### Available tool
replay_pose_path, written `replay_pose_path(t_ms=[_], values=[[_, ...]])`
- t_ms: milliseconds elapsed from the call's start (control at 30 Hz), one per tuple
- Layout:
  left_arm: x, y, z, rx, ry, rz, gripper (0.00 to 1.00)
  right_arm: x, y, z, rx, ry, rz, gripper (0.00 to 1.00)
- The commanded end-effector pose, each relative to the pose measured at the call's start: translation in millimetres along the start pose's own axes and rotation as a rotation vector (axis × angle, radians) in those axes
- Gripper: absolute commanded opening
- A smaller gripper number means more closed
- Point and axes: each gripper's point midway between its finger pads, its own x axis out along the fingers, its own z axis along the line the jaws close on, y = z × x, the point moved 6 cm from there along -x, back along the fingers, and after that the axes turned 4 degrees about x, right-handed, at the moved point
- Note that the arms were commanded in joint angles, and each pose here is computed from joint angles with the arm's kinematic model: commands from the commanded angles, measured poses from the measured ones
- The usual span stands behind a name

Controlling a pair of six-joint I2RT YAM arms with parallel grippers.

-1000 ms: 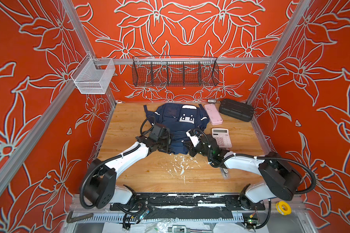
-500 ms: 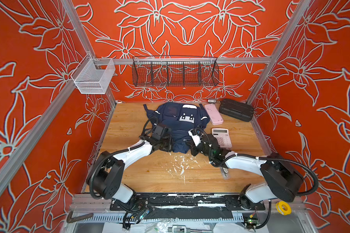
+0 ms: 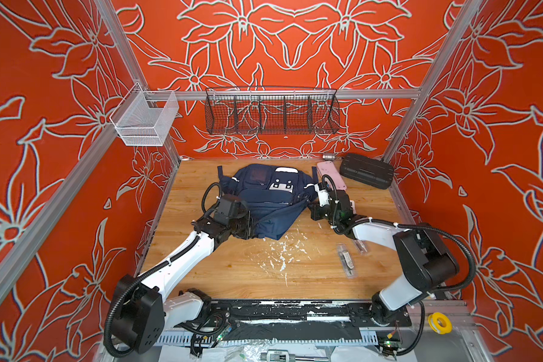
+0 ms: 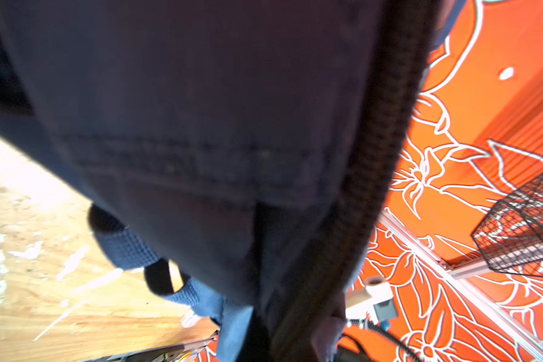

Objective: Pack the student bag

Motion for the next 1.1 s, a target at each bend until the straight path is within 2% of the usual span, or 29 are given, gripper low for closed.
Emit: replay_pose_path(t_ms=[0, 167, 267, 367, 433, 467, 533, 600, 667, 733, 867, 933, 1067], values=[[-13, 1, -3, 0.006, 0.031, 0.002, 0.0, 3, -19, -18, 0.059, 0.089, -0.051, 0.0], [-7, 8, -7, 0.032, 0.048, 0.022, 0.0, 2, -17, -16, 0.047, 0.071, -0.042, 0.0], [-5, 15, -6, 0.056, 0.044, 0.021, 0.0, 0, -18, -20, 0.025, 0.113, -0.02, 0.01], [-8, 20, -9, 0.098, 0.077, -0.005, 0.0, -1, -24, -13, -0.01, 0.049, -0.003, 0.31], [-16, 24, -17, 0.161, 0.117, -0.036, 0.41, -13, -29, -1, -0.076, -0.028, -0.057, 0.44], [-21, 25, -22, 0.202, 0.131, -0.047, 0.56, -22, -33, 5, -0.119, -0.057, -0.101, 0.5], [-33, 26, -32, 0.329, 0.122, -0.09, 0.74, -41, -37, 11, -0.201, -0.073, -0.156, 0.65], [-43, 28, -41, 0.462, 0.116, -0.119, 0.81, -54, -43, 15, -0.274, -0.057, -0.132, 0.72], [-49, 32, -53, 0.605, 0.14, -0.13, 0.86, -64, -47, 20, -0.339, -0.052, -0.082, 0.74], [-53, 35, -64, 0.801, 0.137, -0.146, 0.9, -75, -54, 24, -0.384, -0.037, -0.072, 0.76], [-50, 40, -80, 1.25, 0.023, -0.14, 0.92, -94, -61, 29, -0.417, -0.029, -0.088, 0.79], [-36, 42, -83, 1.494, -0.031, -0.081, 0.91, -100, -63, 32, -0.415, -0.038, -0.084, 0.79], [-4, 47, -72, 1.908, -0.091, 0.095, 0.85, -110, -63, 35, -0.403, -0.043, -0.082, 0.8]])
